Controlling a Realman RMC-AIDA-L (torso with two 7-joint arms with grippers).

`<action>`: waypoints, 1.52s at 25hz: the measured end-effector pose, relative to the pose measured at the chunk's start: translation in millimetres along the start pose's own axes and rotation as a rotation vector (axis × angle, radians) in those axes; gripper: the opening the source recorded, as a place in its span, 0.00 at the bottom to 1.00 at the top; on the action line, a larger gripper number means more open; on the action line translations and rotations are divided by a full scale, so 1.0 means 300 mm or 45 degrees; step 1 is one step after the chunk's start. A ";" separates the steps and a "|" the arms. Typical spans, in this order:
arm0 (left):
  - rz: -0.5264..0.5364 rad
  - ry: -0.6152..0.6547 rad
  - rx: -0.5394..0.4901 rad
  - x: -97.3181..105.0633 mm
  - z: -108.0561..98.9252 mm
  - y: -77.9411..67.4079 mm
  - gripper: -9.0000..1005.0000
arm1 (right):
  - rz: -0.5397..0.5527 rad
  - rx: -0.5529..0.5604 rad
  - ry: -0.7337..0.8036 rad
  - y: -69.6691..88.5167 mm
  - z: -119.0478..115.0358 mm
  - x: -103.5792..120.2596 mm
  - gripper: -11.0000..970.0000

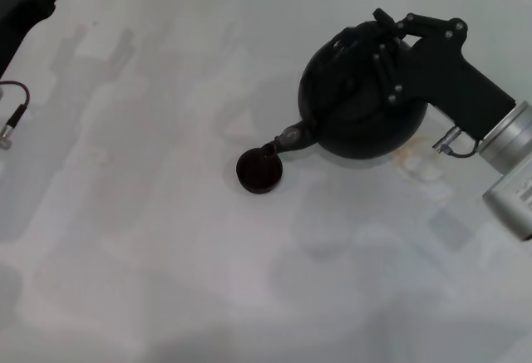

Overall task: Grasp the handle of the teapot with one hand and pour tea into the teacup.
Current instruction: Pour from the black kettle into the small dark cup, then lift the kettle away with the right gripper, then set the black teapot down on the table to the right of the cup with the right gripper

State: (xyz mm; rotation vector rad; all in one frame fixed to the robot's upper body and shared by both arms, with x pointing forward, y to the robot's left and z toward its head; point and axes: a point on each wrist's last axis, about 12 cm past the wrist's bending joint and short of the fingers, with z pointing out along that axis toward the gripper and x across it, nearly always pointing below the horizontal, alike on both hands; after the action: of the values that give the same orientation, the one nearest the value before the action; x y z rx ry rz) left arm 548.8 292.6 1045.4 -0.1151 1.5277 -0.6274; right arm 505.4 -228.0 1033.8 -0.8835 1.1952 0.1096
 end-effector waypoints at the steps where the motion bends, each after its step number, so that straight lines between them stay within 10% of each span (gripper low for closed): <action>1: 0.001 0.000 0.000 0.000 0.000 0.000 0.86 | 0.065 0.006 0.001 -0.005 0.000 0.001 0.12; 16: 0.000 0.015 -0.006 0.006 0.002 0.000 0.86 | 0.741 0.200 -0.001 -0.094 -0.094 0.047 0.13; 38: -0.007 0.031 -0.019 0.018 -0.007 0.004 0.86 | 0.651 0.259 0.203 -0.062 -0.233 0.115 0.12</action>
State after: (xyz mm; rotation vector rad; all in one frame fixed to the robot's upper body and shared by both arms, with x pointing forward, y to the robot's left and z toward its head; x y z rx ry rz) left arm 546.8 291.8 1039.9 -0.1239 1.5564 -0.6238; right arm 475.7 -298.4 1008.9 -0.3990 1.5340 0.3286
